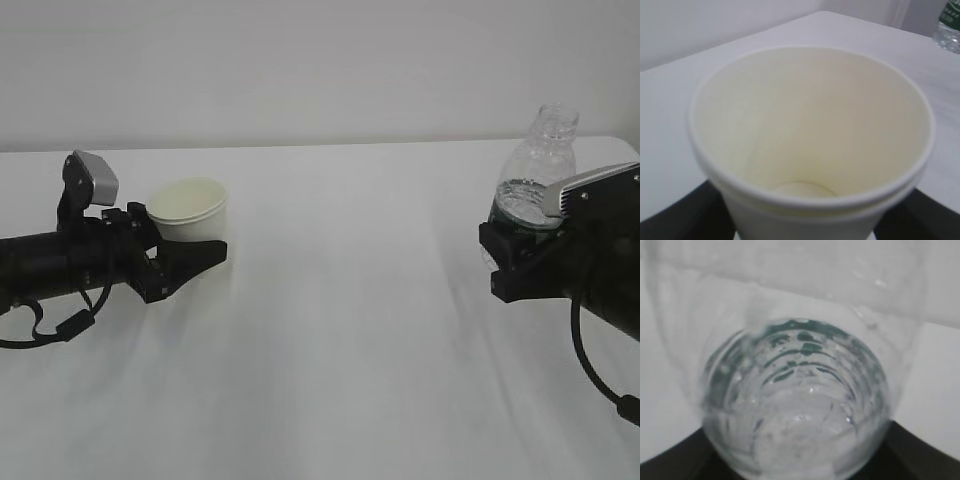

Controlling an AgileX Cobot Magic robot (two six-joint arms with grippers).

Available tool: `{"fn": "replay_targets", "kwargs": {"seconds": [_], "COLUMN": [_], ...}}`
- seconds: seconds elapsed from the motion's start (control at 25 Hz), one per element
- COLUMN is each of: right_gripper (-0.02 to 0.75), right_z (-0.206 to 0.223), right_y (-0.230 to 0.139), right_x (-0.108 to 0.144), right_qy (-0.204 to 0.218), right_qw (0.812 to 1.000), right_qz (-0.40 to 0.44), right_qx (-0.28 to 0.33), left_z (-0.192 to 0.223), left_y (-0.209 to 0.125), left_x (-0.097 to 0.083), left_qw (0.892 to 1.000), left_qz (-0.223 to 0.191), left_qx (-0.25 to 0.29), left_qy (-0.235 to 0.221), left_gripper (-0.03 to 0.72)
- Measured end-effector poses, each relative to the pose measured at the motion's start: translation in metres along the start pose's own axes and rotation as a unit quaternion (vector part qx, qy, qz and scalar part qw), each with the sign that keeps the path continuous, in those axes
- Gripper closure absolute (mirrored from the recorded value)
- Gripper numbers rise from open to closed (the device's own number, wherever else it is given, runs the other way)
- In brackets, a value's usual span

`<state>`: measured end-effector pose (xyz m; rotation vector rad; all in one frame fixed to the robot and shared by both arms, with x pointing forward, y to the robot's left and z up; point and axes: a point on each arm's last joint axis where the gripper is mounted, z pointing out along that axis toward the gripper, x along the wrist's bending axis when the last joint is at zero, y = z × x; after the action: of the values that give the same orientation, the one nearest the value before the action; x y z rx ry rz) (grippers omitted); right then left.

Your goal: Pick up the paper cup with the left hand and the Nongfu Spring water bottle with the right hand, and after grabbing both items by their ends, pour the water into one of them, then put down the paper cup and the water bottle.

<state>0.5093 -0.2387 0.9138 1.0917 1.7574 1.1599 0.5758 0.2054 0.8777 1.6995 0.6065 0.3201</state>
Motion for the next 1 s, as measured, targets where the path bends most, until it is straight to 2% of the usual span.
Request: {"fn": "replay_targets", "kwargs": {"seconds": [0.24, 0.68, 1.0], "right_gripper": [0.281, 0.281, 0.281], "right_z": [0.0, 0.0, -0.001], "right_y": [0.0, -0.002, -0.003], "right_x": [0.002, 0.005, 0.011], "right_qy": [0.009, 0.029, 0.06], "right_qw": [1.0, 0.999, 0.997], "right_qz": [-0.007, -0.023, -0.047], "right_qx": [-0.001, 0.008, 0.01], "left_z": [0.004, 0.038, 0.053], "left_y": [-0.002, -0.001, 0.001], "left_x": [-0.011, -0.061, -0.086], "left_qw": [0.999, 0.992, 0.987], "left_qz": [-0.008, 0.01, 0.025], "left_qx": [0.017, 0.028, 0.025], "left_qy": [-0.041, -0.126, -0.155], "left_gripper": [0.165, 0.165, 0.165]}}
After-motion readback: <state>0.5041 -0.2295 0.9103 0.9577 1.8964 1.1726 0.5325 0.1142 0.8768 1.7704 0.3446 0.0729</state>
